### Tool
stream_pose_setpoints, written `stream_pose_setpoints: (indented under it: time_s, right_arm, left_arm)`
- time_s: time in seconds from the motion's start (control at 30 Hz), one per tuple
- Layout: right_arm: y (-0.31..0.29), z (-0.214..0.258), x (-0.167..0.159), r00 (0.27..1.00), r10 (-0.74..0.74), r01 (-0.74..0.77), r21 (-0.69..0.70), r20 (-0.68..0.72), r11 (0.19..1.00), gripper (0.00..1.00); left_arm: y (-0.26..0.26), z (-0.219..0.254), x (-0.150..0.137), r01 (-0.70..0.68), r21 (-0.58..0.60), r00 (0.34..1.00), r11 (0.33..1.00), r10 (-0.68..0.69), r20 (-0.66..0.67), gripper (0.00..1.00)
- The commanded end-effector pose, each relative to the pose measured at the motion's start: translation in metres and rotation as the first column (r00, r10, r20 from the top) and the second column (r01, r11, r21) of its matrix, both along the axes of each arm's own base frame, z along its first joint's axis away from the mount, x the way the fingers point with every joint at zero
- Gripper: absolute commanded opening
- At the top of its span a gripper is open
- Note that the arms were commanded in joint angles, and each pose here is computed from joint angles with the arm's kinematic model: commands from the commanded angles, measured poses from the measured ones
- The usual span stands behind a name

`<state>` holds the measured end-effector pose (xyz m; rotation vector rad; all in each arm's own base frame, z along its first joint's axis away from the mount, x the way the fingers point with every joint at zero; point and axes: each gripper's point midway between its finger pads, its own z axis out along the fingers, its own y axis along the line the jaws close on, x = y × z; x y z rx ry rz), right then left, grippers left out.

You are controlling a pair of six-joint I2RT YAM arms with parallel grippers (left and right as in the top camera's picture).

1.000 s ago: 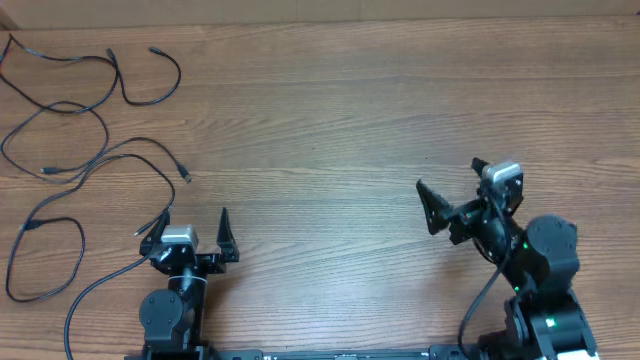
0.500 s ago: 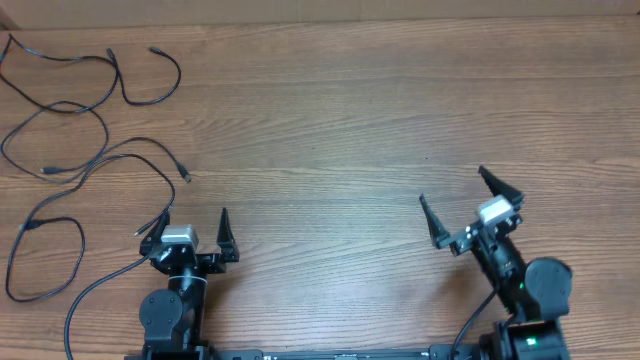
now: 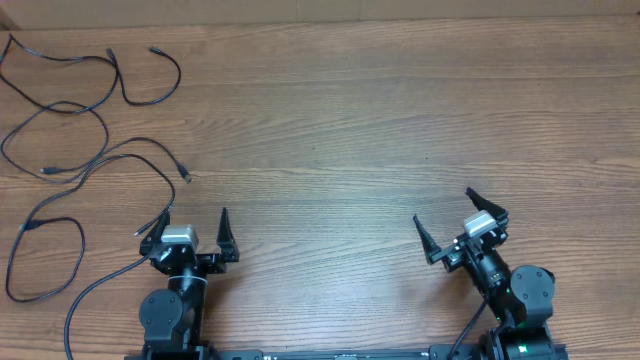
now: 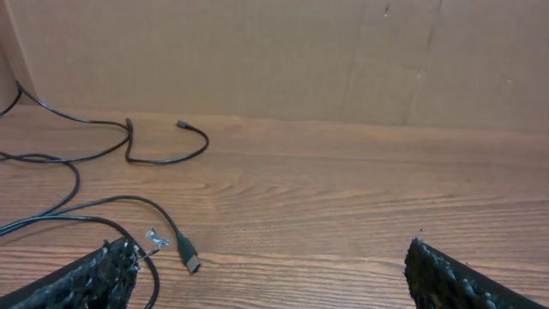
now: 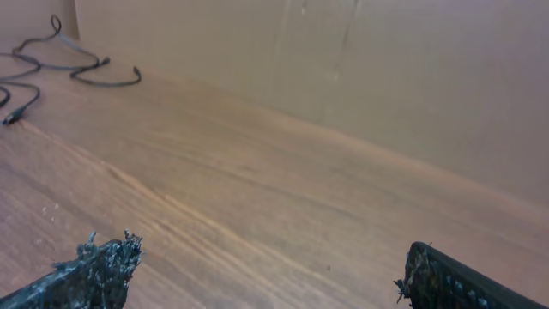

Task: Untangle cables

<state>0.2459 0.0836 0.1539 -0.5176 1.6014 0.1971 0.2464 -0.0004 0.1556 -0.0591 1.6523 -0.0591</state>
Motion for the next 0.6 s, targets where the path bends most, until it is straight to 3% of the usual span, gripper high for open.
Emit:
stream_pose_setpoints:
  time_s: [0.0,0.33,0.57]
  right_arm:
    - [-0.003,-0.002,-0.003,1.0,-0.014,0.014,-0.005,0.005,1.0,1.0]
    - [-0.021,0.02,-0.009,0.987,-0.119,0.118,0.011,0.109,0.993,1.0]
    - [-0.026,0.02,-0.007,0.984,-0.146,0.145,0.011,0.107,0.989,1.0]
  left_arm:
    - [-0.001,0.0,0.0,0.006,0.006,1.0,1.0,-0.006,0.005,0.99]
    - [-0.001,0.0,0.0,0.006,0.006,1.0,1.0,-0.006,0.005,1.0]
    - [-0.001,0.0,0.0,0.006,0.006,1.0,1.0,-0.006,0.005,0.99]
